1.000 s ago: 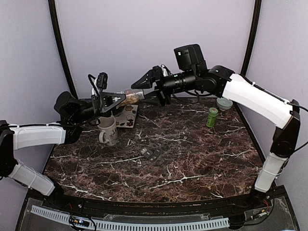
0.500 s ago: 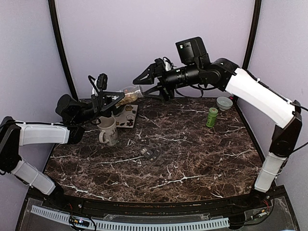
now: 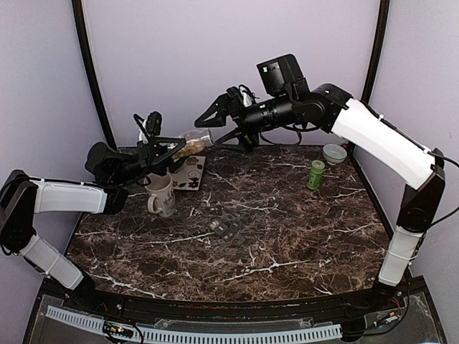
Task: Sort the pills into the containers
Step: Screw the lid of the pill bottle onto the pill bottle.
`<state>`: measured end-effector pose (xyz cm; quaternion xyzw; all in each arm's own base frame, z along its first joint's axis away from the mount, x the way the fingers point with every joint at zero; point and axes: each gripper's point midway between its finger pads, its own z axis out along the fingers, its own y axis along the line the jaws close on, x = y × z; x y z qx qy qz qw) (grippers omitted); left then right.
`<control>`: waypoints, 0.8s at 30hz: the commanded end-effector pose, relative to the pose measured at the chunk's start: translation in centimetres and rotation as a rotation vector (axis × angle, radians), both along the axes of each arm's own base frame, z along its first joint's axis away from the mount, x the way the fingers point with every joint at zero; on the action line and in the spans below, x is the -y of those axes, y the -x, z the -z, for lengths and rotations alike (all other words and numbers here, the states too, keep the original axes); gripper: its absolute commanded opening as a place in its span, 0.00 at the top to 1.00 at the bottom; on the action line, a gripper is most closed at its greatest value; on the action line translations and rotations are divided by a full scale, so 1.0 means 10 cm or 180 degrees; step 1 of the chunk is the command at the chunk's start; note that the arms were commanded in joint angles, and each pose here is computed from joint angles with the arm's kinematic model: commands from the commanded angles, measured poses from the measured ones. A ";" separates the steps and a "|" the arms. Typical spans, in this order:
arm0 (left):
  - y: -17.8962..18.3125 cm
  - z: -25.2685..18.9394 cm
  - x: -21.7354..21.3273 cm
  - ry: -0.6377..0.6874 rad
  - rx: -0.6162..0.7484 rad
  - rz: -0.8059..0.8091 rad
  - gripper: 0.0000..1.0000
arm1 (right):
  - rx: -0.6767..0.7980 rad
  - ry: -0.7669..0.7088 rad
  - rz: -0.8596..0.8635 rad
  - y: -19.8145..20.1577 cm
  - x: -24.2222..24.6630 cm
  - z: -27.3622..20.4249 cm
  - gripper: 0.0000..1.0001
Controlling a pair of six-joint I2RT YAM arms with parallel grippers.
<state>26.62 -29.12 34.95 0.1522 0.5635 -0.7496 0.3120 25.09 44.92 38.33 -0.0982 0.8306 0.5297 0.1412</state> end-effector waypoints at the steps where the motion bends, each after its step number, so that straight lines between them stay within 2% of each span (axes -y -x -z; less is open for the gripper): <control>1: 0.07 -0.13 -0.05 0.0104 0.0185 0.0053 1.00 | 0.0136 -0.0030 -0.0050 0.01 -0.02 -0.10 0.18; 11: 0.05 -0.16 -0.08 0.0211 0.0095 0.0132 1.00 | 0.0408 0.0121 -0.0078 0.02 0.07 -0.09 0.17; 24: 0.09 -0.25 -0.05 0.0261 -0.0088 0.0403 1.00 | 0.1655 0.0118 -0.0474 0.16 0.24 -0.32 0.19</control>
